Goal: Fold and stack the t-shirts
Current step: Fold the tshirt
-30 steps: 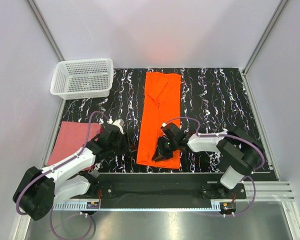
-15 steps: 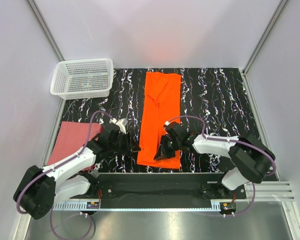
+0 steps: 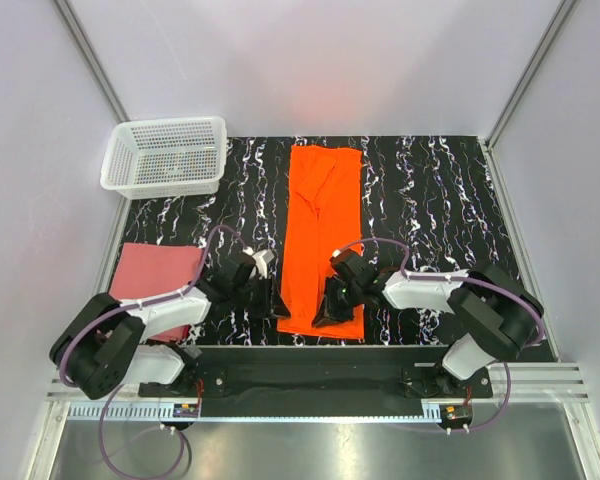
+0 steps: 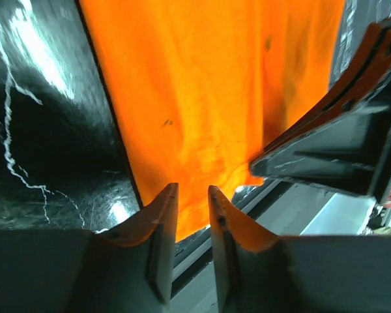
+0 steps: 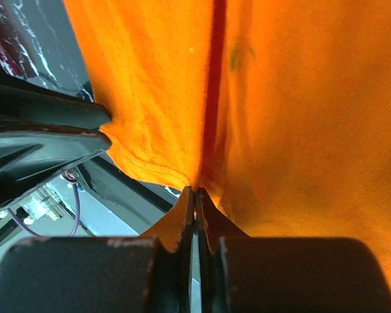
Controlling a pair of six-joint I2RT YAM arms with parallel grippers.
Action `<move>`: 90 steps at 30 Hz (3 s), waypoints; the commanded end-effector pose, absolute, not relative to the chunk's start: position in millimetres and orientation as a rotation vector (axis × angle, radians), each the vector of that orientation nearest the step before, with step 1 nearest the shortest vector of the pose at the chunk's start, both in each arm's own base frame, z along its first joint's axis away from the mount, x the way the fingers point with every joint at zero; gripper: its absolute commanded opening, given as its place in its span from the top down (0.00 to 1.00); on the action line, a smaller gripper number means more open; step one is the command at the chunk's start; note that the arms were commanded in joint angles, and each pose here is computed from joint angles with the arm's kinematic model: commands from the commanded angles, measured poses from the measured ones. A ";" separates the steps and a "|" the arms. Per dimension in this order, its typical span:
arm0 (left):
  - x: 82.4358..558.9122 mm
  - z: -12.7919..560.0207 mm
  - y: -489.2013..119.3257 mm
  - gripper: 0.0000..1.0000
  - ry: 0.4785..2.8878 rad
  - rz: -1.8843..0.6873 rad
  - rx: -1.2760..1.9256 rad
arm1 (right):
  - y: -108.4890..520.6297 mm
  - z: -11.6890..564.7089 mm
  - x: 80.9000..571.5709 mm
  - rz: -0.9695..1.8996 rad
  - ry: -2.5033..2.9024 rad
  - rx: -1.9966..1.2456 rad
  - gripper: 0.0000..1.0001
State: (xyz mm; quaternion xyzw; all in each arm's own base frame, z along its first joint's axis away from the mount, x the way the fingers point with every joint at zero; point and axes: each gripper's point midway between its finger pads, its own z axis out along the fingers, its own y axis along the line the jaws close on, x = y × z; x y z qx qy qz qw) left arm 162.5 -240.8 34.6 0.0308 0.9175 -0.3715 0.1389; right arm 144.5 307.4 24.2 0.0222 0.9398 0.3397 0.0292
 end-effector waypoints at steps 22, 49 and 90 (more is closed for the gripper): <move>145.5 78.8 -218.0 0.55 2.510 -1.064 -0.015 | 287.5 60.0 120.7 1.084 2.862 0.094 0.59; 129.1 10.9 -209.3 0.52 2.768 -0.935 -0.129 | 177.1 20.4 114.8 0.725 2.875 0.499 0.43; 96.7 -19.5 -191.7 0.96 2.968 -0.783 -0.184 | 188.8 17.2 114.6 0.808 2.888 0.512 1.00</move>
